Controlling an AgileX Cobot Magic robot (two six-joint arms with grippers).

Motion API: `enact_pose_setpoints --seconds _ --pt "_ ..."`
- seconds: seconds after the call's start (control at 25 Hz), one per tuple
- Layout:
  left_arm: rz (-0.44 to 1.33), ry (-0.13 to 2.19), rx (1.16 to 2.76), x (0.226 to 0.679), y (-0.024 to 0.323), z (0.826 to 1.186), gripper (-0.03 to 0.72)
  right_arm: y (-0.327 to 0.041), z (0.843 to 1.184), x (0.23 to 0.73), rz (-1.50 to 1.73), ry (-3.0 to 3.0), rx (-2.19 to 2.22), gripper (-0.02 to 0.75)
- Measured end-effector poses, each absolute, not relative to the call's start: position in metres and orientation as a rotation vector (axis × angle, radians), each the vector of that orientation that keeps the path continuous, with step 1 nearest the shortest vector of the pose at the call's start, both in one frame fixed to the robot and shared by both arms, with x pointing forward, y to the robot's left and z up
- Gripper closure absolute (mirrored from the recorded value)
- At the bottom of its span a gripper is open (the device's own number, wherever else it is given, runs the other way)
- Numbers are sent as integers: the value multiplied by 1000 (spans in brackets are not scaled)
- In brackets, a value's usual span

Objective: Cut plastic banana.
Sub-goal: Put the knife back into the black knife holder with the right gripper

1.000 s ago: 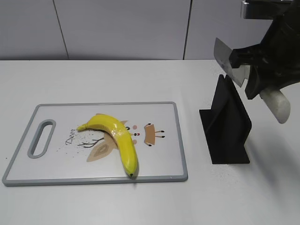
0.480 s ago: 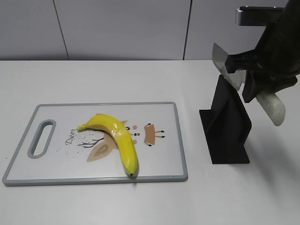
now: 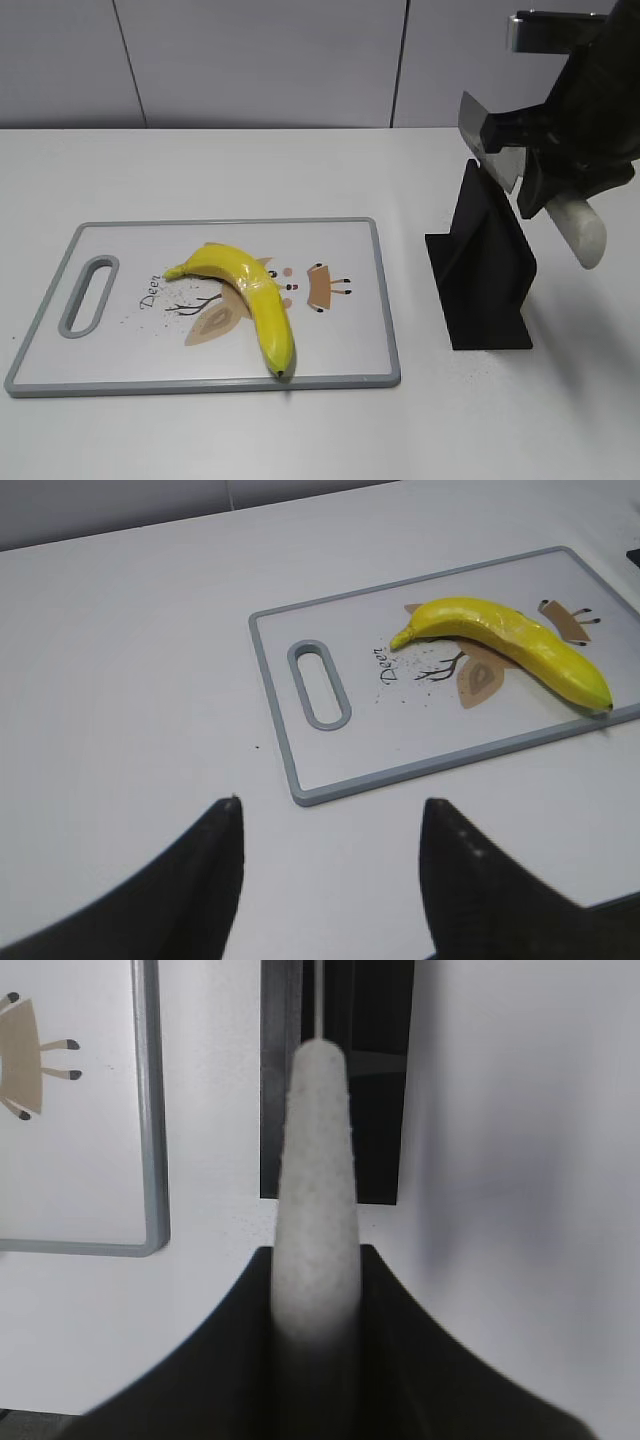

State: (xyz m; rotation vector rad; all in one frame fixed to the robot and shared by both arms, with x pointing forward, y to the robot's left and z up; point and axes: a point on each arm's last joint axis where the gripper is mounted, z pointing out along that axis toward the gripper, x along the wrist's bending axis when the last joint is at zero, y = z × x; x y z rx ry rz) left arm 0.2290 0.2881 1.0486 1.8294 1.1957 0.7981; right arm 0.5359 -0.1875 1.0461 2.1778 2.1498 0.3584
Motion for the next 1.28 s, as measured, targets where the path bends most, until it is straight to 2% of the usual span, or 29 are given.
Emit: enact_pose_setpoints --seconds 0.32,0.56,0.6,0.8,0.88,1.08,1.28 --pt "800 1197 1829 229 288 1049 157 -186 1019 537 238 2184 2233 583" --pt "801 1197 1830 229 288 1049 158 -187 1013 533 208 2193 2253 575" --pt "802 1197 1829 229 288 1049 160 -187 1013 533 208 2192 2254 559" --pt "802 1197 1829 229 288 1049 168 -186 1013 536 248 2180 2246 317" --pt "802 1197 1829 229 288 1049 168 -185 1013 537 265 2179 2238 252" --pt "803 1197 1829 229 288 1049 174 -186 1018 536 298 2204 2190 205" --pt "803 1197 1829 229 288 1049 175 -192 1057 516 436 2252 2030 204"
